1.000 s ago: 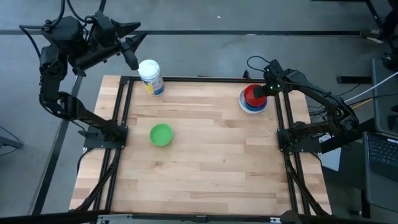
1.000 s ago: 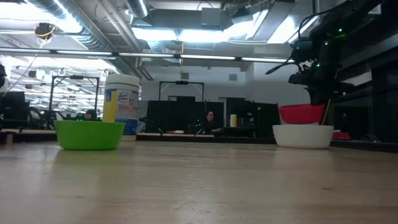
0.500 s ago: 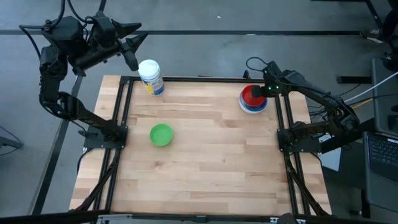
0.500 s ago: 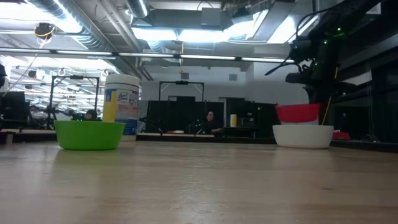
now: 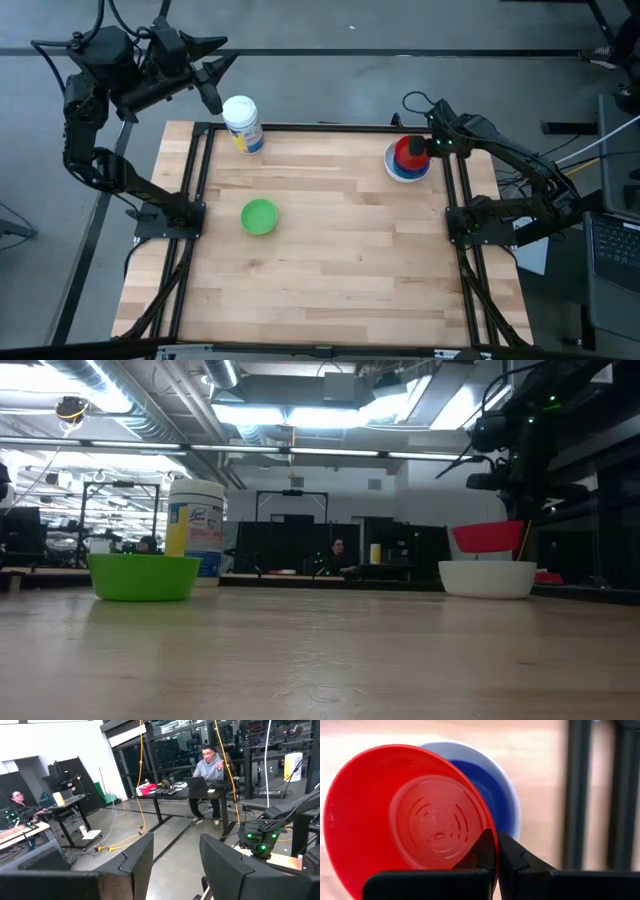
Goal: Nest bowls inside each other
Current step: Stack the red bowl on the blue bowl
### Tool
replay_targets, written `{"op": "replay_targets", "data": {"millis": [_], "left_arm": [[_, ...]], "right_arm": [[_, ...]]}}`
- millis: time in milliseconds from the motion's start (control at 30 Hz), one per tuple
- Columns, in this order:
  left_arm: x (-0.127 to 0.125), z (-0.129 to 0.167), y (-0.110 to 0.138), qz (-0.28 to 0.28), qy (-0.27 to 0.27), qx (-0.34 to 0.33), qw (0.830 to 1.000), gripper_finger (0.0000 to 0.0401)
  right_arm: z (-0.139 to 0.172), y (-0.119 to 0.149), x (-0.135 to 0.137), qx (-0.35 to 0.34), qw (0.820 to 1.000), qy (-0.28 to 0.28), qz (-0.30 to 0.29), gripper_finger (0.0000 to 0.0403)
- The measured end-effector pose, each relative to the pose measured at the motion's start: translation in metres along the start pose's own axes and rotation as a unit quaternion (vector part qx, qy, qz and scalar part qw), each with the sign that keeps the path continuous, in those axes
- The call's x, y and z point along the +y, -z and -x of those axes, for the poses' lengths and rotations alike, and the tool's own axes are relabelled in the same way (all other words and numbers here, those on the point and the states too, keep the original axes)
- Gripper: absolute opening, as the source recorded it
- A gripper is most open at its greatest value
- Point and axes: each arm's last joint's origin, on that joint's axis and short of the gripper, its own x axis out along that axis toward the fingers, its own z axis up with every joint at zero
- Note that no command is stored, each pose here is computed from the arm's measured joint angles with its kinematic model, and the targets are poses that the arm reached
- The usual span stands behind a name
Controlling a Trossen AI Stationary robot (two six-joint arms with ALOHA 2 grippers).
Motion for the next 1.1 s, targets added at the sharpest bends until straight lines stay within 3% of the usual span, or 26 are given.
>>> {"op": "replay_targets", "data": {"millis": [133,633,1100], "left_arm": [[-0.0003,-0.0002,0.0000,-0.003,0.003,0.000,1.000,0.0157],[-0.0031,-0.0041,0.0007,-0.001,0.017,0.001,1.000,0.0157],[-0.0031,-0.0041,0.0007,-0.001,0.017,0.001,1.000,0.0157]], "right_arm": [[0.0004,0.0036,-0.0070,0.019,0.999,0.034,0.008,0.0001],[0.0020,0.0006,-0.0073,0.011,1.000,0.012,0.012,0.0008],[0.0019,-0.0017,-0.0048,0.003,1.000,-0.008,0.005,0.0150]]}}
